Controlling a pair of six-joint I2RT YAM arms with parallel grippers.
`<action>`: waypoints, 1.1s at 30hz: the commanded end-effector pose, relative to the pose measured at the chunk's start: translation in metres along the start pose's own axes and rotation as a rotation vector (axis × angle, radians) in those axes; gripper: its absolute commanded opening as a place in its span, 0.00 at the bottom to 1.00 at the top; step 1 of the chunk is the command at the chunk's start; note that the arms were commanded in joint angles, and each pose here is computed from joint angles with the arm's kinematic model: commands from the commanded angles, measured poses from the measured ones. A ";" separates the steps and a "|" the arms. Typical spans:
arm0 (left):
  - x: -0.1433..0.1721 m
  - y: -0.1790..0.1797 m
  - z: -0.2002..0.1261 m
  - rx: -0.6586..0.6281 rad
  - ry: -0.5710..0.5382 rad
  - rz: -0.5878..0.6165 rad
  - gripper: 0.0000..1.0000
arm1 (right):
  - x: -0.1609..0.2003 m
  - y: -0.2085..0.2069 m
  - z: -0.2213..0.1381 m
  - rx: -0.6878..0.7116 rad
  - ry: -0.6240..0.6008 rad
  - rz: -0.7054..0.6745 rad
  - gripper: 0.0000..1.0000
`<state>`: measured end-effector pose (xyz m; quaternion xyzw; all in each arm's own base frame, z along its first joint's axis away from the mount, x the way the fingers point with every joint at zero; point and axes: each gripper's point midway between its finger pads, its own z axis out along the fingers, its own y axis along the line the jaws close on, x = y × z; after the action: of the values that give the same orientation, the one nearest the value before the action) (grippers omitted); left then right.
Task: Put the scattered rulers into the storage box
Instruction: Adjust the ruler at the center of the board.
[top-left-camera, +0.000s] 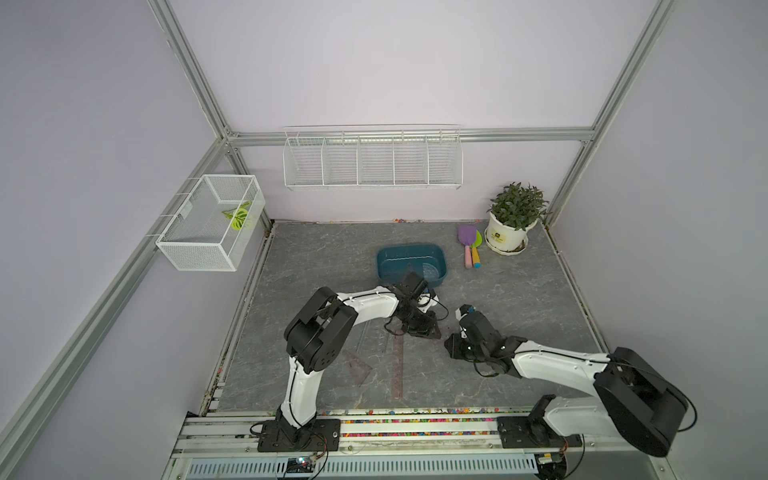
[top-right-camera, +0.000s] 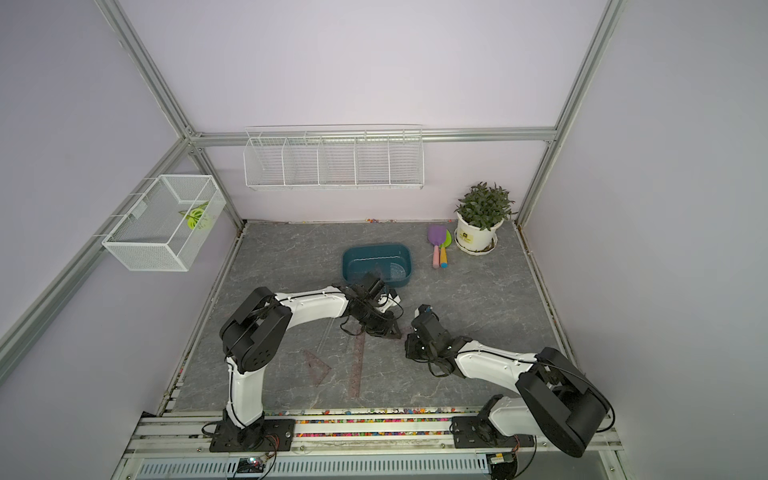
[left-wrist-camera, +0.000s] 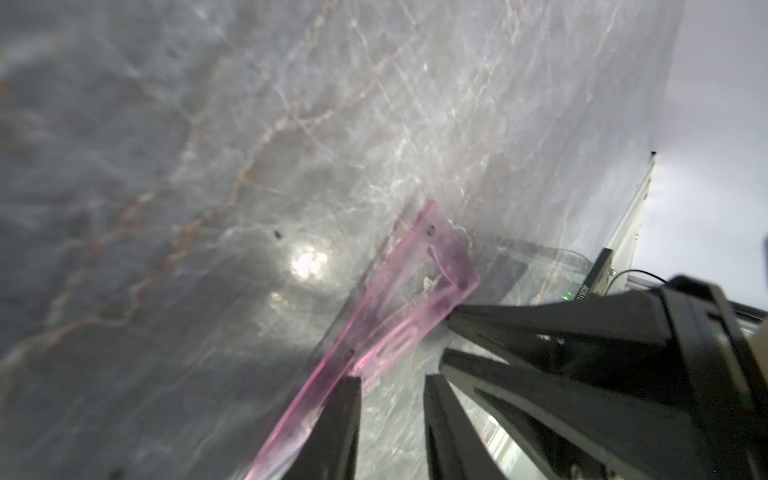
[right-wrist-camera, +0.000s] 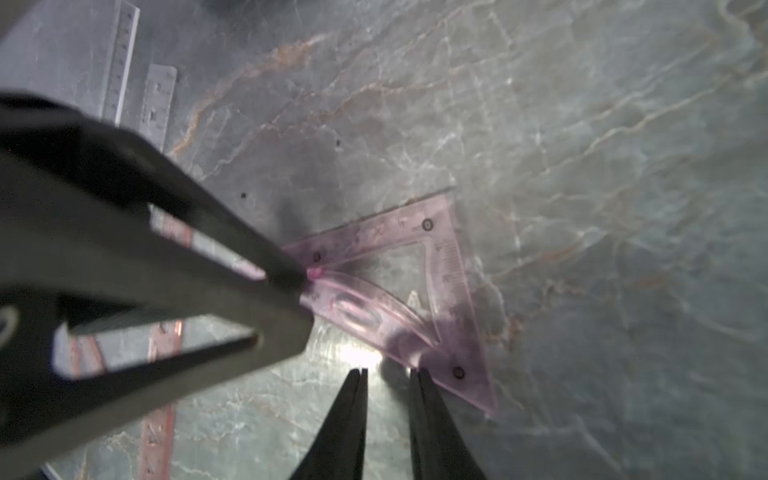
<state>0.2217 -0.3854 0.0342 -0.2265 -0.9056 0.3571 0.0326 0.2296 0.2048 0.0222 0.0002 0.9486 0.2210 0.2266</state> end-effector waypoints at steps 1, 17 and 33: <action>0.018 0.006 0.001 -0.016 0.029 -0.031 0.32 | 0.007 -0.020 0.007 0.071 0.043 -0.013 0.25; -0.025 0.002 -0.052 -0.113 -0.169 -0.017 0.34 | -0.029 -0.020 0.027 0.059 0.034 -0.036 0.24; 0.009 0.018 -0.004 -0.067 -0.033 -0.062 0.33 | -0.046 -0.004 0.027 -0.004 0.010 -0.022 0.24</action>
<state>0.2303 -0.3675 0.0334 -0.1971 -0.9247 0.3255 0.0073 0.2825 0.2069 0.0231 -0.0064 0.9462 0.2212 0.2360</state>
